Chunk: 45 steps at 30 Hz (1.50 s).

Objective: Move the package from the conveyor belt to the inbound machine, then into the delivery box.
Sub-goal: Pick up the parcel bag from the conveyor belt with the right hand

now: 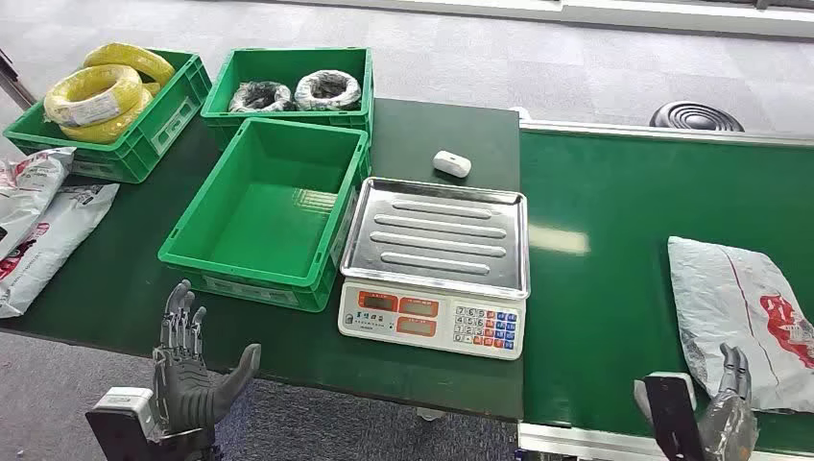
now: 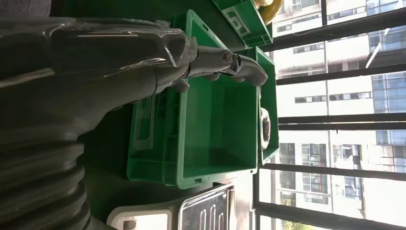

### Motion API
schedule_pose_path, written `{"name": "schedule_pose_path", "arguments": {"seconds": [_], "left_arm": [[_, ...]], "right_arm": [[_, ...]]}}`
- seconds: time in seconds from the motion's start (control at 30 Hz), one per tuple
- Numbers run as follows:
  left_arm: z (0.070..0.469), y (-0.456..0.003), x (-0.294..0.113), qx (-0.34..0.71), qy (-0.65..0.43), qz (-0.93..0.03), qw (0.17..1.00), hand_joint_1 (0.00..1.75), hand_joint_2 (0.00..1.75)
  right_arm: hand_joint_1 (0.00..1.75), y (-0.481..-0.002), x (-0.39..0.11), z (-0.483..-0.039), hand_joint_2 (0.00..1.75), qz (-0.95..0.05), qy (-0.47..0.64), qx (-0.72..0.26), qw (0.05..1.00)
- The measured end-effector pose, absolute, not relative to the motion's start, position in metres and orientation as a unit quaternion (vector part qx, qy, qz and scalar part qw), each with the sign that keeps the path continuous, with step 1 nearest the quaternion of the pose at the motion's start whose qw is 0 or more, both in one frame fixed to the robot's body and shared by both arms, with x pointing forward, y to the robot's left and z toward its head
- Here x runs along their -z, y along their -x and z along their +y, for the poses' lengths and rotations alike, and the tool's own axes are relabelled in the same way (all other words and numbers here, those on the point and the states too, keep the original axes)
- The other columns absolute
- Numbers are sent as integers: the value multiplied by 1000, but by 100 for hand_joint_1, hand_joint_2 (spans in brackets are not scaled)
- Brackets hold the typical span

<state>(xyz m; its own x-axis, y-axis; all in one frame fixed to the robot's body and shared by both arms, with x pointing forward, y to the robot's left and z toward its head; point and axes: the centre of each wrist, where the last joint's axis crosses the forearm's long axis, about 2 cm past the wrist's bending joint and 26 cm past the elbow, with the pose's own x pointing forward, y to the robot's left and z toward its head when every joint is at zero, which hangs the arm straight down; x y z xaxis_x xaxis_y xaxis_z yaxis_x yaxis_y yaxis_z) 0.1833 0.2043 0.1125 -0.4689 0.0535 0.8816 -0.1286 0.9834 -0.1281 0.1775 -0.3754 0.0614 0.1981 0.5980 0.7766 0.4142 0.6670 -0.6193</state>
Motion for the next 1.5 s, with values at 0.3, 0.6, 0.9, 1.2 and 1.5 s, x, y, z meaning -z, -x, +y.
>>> {"name": "schedule_pose_path", "arguments": {"seconds": [0.3,0.6,0.9,1.2,1.5], "left_arm": [[204,-187,-113,-86,-16,-855,511,0,175],[204,-197,-118,-82,-13,-862,500,0,175],[206,-203,-121,-77,-10,-865,495,0,175],[208,-210,-124,-64,-9,-869,490,0,175],[211,-214,-127,-64,-18,-873,484,0,175]], "right_arm": [[0,-194,-53,-426,175,-601,417,-55,679],[0,-240,-58,-477,175,-552,450,-40,701],[0,-272,-47,-511,175,-390,442,-109,800],[154,-303,-54,-508,175,-272,384,-170,866],[175,-338,-77,-495,175,-293,389,-192,852]]}}
